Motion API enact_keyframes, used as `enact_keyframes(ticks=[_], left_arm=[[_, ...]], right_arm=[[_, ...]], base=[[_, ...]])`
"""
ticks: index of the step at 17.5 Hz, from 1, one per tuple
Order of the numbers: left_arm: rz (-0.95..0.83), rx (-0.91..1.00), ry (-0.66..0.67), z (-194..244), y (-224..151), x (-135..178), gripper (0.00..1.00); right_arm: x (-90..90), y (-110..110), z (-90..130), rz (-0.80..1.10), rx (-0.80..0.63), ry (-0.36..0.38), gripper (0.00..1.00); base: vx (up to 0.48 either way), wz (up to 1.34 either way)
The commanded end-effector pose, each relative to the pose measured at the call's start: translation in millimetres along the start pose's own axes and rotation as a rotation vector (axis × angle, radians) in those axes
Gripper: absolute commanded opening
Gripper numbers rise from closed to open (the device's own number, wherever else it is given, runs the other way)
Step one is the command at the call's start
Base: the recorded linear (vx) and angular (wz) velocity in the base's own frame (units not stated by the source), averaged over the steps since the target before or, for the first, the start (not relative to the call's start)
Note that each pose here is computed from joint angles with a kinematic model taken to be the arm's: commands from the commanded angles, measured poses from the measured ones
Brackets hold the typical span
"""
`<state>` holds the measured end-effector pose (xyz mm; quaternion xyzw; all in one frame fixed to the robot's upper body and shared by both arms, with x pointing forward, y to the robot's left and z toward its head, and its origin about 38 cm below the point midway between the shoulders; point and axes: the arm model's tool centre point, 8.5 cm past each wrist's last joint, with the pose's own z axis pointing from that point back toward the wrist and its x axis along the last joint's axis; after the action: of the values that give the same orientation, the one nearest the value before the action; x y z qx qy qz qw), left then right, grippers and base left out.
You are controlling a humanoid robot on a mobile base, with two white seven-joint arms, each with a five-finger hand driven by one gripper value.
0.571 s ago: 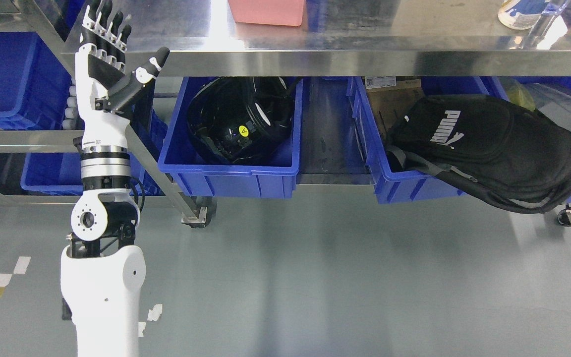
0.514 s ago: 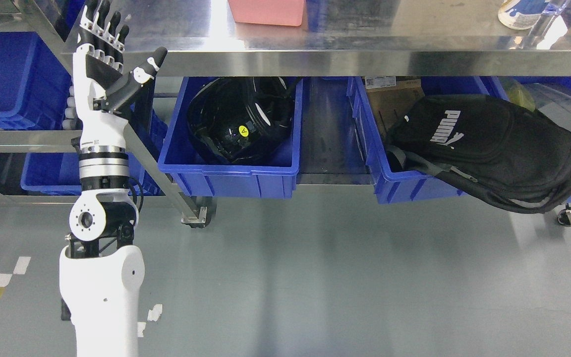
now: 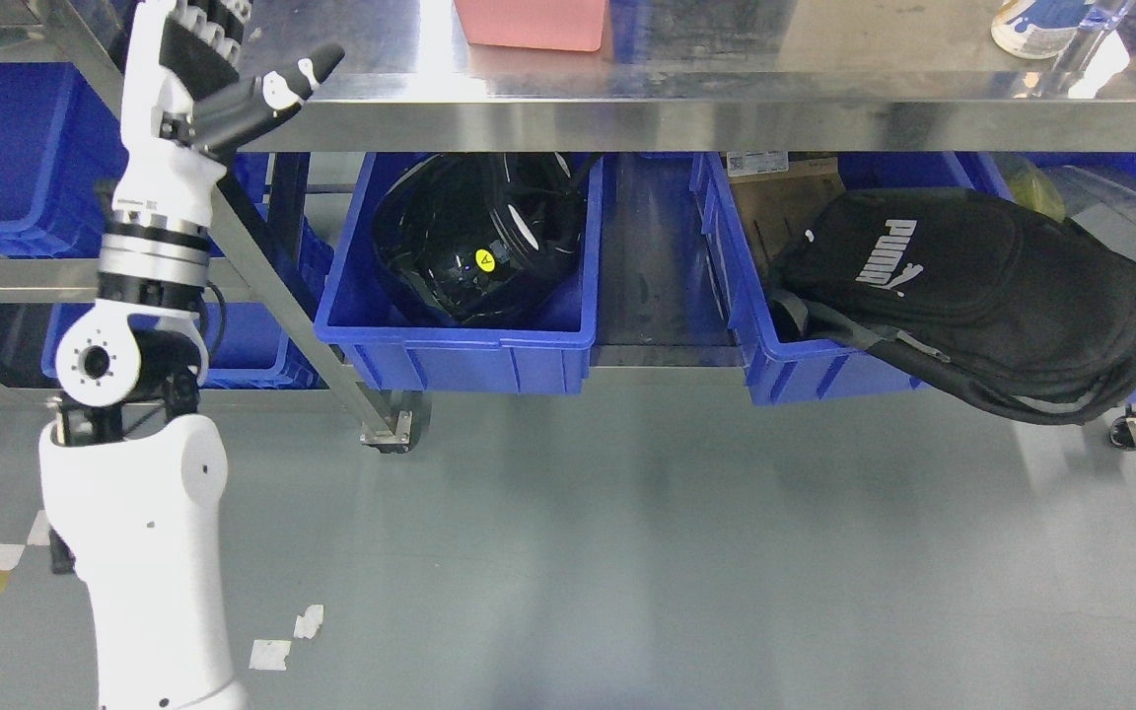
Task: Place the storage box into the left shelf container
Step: 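Raise the left hand up toward the pink box on the shelf top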
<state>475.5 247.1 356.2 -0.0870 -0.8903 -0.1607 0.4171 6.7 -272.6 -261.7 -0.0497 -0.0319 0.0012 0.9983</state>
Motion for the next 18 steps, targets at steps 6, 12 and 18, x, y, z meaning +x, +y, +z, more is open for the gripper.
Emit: enact_keyframes(ticks=[6,12,18], left_arm=[[-0.531,-0.595,0.455,-73.7,61.2,-8.5,1.00],[-0.652,-0.685,0.630,-98.4,25.0,-55.9,1.00],[-0.602,-0.750,0.554,-148.9,-48.4,-47.3,0.98]], right_arm=[[10.1,-11.4,-0.7,-0.004,-0.018,-0.024,1.00],[10.1,-11.5,-0.7,-0.004,-0.019,-0.024,1.00],[10.1,-11.5,-0.7,-0.004,-0.019,-0.024,1.00]], base=[[0.000,0.00],[0.000,0.00],[0.000,0.00]])
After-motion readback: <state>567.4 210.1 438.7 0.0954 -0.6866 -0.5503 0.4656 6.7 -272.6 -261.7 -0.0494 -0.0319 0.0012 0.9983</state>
